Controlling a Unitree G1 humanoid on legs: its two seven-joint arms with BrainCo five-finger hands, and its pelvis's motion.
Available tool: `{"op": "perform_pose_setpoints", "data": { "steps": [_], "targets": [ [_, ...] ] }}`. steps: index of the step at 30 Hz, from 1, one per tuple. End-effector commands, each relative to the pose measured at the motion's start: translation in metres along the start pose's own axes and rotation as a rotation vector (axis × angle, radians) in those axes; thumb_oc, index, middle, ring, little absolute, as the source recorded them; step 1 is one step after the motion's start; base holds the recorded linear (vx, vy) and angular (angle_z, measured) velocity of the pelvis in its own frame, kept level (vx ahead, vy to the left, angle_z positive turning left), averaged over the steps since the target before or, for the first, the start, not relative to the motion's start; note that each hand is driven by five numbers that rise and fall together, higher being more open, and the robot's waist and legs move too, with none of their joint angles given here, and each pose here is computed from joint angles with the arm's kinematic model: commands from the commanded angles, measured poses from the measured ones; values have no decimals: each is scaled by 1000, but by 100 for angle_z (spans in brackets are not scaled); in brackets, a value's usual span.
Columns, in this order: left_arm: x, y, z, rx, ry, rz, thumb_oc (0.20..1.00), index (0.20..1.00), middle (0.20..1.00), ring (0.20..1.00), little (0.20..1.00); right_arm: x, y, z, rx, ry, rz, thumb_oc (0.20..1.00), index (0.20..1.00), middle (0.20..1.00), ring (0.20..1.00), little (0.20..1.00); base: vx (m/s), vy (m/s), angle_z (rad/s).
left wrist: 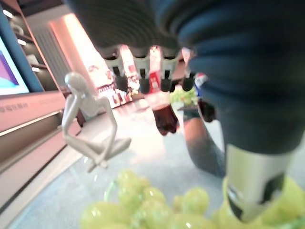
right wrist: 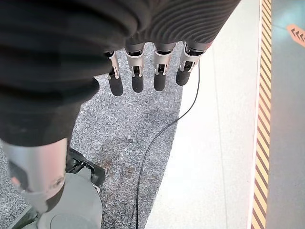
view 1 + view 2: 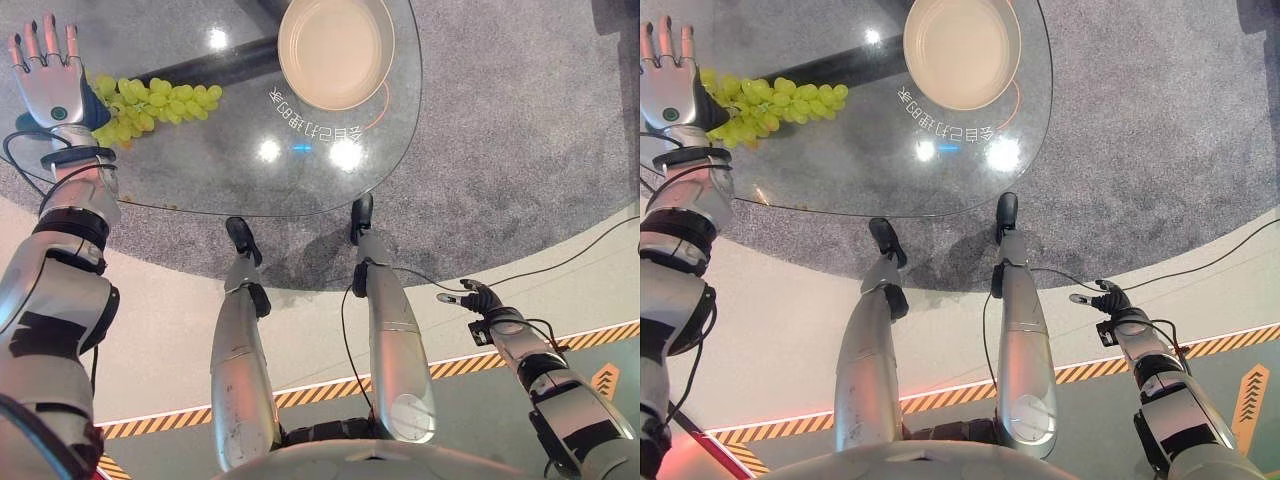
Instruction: Pick up fruits into the plate
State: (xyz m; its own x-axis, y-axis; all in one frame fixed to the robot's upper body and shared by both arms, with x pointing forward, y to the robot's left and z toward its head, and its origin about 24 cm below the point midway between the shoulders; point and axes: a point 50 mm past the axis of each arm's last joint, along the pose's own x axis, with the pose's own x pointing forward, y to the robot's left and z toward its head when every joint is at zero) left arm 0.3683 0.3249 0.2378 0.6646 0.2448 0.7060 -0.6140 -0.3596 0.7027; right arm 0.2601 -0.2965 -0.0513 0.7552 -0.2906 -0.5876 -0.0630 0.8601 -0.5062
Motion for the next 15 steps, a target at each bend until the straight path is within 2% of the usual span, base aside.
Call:
{"op": "perform_pose_setpoints", "data": {
  "steps": [1, 5, 9, 15],
  "targets": [
    [12, 7, -9, 69, -55, -41, 1000, 1000, 1000, 1000, 1000, -6, 0, -21, -29, 52, -6, 1000, 1000, 1000, 1000, 1000, 0, 0, 0],
    [14, 5, 3, 87, -148, -111, 1000, 1000, 1000, 1000, 1000, -6, -4, -19, -32, 43, -20, 1000, 1000, 1000, 1000, 1000, 43, 34, -2],
    [5, -7, 20, 103, -258, -258, 1000, 1000, 1000, 1000, 1000, -6, -10, -17, -41, 39, -39, 1000, 1000, 1000, 1000, 1000, 32, 40, -6],
    [0, -13, 30, 120, -336, -346, 1000, 1000, 1000, 1000, 1000, -6, -19, -12, -53, 30, -59, 1000, 1000, 1000, 1000, 1000, 14, 36, -2]
  ]
}}
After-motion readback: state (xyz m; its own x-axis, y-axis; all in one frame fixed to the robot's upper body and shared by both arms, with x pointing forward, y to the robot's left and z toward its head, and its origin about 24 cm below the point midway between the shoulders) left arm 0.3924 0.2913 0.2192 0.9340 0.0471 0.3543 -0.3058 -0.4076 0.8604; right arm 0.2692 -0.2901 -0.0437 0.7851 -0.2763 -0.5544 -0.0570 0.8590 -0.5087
